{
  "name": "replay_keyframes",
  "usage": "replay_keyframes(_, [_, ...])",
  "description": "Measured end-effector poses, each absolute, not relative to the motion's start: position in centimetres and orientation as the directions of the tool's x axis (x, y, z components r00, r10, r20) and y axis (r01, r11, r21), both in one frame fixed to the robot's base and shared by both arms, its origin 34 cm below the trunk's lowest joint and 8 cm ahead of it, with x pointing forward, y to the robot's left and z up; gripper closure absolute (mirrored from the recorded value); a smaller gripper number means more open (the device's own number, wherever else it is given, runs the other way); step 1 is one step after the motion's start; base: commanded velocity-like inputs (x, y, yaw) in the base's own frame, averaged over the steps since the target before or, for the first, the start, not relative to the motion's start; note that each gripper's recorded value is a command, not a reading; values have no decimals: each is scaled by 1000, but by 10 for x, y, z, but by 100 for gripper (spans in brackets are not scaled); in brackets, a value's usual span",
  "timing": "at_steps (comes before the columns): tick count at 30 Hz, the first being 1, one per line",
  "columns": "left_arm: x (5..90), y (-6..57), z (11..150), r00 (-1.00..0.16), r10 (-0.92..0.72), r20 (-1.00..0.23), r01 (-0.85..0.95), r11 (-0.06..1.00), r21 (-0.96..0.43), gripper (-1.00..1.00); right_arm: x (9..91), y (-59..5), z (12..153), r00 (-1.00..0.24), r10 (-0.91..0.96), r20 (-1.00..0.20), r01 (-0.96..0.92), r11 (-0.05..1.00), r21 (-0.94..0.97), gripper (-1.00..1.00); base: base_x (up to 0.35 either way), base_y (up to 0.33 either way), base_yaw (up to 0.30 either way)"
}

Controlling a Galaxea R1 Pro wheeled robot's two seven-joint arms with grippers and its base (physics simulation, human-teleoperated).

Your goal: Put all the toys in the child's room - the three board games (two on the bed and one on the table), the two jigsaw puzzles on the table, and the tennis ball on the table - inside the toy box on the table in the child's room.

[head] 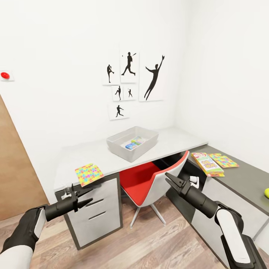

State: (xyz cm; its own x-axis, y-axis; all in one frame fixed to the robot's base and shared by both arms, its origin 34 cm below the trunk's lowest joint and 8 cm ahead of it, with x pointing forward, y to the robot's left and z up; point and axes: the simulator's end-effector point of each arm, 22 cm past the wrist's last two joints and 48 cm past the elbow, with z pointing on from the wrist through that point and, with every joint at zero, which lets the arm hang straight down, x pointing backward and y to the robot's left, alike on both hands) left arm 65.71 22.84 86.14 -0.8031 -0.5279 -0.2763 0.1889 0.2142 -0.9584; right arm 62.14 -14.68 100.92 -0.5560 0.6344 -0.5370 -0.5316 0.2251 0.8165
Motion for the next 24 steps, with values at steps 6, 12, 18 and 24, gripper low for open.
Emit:
replay_keyframes(6, [661,245,866,-772,-576,-269,186,200,-962,-100,622,-147,1009,-555,635,-537,-531,227,816,-100,9,0,0])
replay_keyframes(12, [662,251,868,-759,-594,-266,186,194,-963,-100,622,-147,1009,-555,635,-537,-531,227,816,-100,84,0,0])
replay_keyframes(18, [662,252,868,-758,-596,-265,185,193,-964,-100,621,-147,1009,-557,635,-536,-532,224,817,-100,170,0,0])
replay_keyframes(24, [662,252,867,-758,-596,-266,184,195,-963,-100,621,-148,1009,-557,635,-535,-531,223,817,-100,28,0,0])
